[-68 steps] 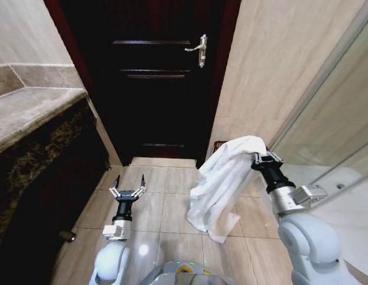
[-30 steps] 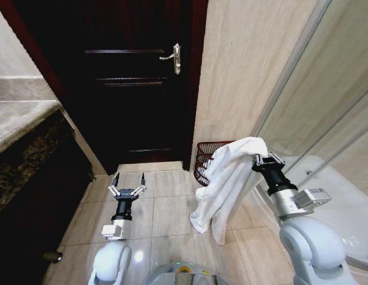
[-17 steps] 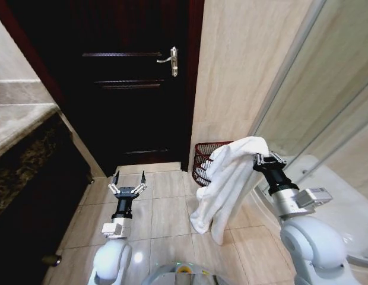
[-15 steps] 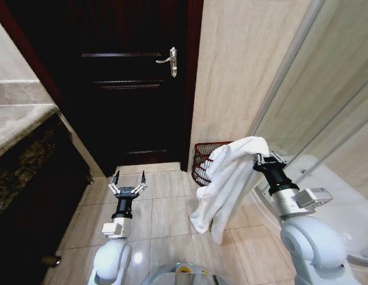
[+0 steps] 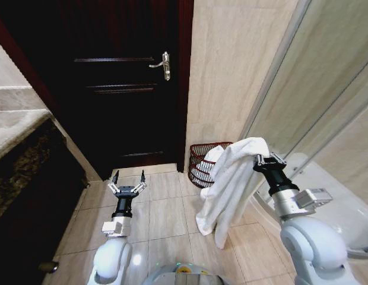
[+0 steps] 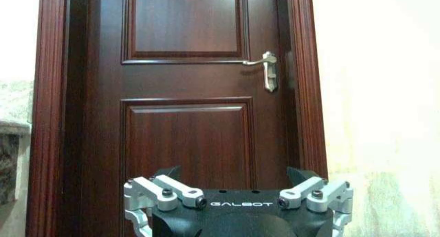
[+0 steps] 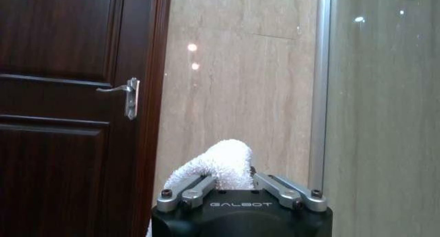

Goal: Discard the used towel into the hamper.

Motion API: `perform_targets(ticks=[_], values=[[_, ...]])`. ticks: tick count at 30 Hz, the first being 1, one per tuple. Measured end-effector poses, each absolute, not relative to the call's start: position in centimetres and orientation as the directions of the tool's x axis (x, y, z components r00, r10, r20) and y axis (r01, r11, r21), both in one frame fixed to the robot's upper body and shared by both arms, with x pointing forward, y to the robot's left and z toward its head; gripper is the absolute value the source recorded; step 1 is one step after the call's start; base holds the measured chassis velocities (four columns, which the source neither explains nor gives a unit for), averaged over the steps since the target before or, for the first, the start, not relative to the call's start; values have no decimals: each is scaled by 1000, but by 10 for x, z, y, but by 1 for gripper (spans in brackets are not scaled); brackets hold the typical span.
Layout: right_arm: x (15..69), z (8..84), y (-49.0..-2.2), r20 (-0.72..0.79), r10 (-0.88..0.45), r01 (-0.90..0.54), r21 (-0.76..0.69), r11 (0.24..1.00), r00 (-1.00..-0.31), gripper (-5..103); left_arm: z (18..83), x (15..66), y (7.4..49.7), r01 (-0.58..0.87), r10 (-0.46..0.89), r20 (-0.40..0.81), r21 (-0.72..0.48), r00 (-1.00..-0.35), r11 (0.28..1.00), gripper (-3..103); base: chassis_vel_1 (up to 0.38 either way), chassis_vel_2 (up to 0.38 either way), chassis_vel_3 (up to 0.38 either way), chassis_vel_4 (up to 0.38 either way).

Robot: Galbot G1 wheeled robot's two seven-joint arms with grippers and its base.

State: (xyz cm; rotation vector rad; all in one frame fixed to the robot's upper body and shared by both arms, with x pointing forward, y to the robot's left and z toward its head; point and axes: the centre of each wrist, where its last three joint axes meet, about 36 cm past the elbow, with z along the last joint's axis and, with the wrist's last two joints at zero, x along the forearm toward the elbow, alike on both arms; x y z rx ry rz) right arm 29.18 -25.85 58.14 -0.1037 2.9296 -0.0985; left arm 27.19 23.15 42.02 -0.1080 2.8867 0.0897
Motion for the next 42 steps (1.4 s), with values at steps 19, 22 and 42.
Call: perform_targets(ticks=[19, 22, 42], values=[[291, 581, -259, -210, -52, -39, -65, 997, -976, 8, 425, 276, 231, -82, -65, -256, 55, -964, 995, 100, 0, 0, 0, 0], [291, 581, -259, -210, -48, -36, -64, 997, -976, 8, 425, 277, 230, -82, -62, -257, 68, -964, 994, 100, 0, 0, 0, 0], [290, 579, -259, -214, -48, -35, -65, 997, -976, 8, 426, 276, 227, -96, -80, -239, 55, -968, 994, 100, -18, -18, -22, -20]])
